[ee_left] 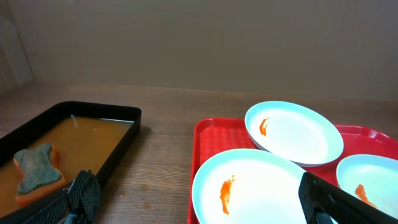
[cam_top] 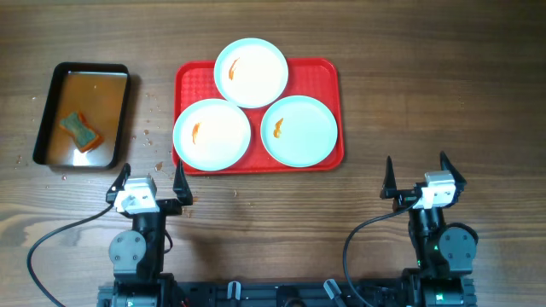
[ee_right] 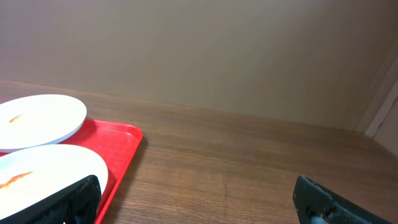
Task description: Clean dirty plates on tray and stack at the side
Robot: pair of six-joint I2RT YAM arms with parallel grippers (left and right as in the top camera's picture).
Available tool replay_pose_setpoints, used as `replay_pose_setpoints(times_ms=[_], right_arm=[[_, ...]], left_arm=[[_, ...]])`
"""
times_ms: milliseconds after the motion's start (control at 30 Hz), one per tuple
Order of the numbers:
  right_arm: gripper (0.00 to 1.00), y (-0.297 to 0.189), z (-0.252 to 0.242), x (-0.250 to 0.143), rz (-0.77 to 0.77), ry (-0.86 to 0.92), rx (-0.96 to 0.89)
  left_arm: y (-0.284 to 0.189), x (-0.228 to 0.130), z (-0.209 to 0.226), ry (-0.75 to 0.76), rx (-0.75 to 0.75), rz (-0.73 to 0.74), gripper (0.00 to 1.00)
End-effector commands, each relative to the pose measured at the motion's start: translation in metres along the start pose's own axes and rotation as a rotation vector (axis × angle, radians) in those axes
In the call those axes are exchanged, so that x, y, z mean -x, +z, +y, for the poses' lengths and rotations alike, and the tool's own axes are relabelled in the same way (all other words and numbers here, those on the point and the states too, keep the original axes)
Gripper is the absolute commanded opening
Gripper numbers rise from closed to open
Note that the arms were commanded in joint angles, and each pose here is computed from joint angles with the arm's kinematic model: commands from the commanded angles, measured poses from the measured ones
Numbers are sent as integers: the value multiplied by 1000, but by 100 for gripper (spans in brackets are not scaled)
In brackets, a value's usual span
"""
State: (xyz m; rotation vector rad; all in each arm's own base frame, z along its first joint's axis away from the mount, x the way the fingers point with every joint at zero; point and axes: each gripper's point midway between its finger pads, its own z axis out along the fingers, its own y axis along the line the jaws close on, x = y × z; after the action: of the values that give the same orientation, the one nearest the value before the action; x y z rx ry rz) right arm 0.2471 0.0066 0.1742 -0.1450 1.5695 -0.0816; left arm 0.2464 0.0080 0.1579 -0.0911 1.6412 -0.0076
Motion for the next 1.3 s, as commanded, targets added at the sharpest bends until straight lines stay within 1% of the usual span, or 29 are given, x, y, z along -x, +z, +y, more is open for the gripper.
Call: replay_pose_setpoints(times_ms=[0, 1133, 1167, 1267], right_arm=[[100, 0, -3, -1, 3, -13, -15], [100, 0, -3, -1, 3, -13, -15], [100, 0, -3, -1, 3, -12, -15], [100, 0, -3, -1, 3, -13, -15]], left_arm=[[-1, 1, 0, 12, 1, -8, 100], [-1, 4, 0, 11, 0, -19, 100], [-1, 11, -2, 9, -7, -48, 100], [-7, 34, -39, 18, -220, -143, 100]])
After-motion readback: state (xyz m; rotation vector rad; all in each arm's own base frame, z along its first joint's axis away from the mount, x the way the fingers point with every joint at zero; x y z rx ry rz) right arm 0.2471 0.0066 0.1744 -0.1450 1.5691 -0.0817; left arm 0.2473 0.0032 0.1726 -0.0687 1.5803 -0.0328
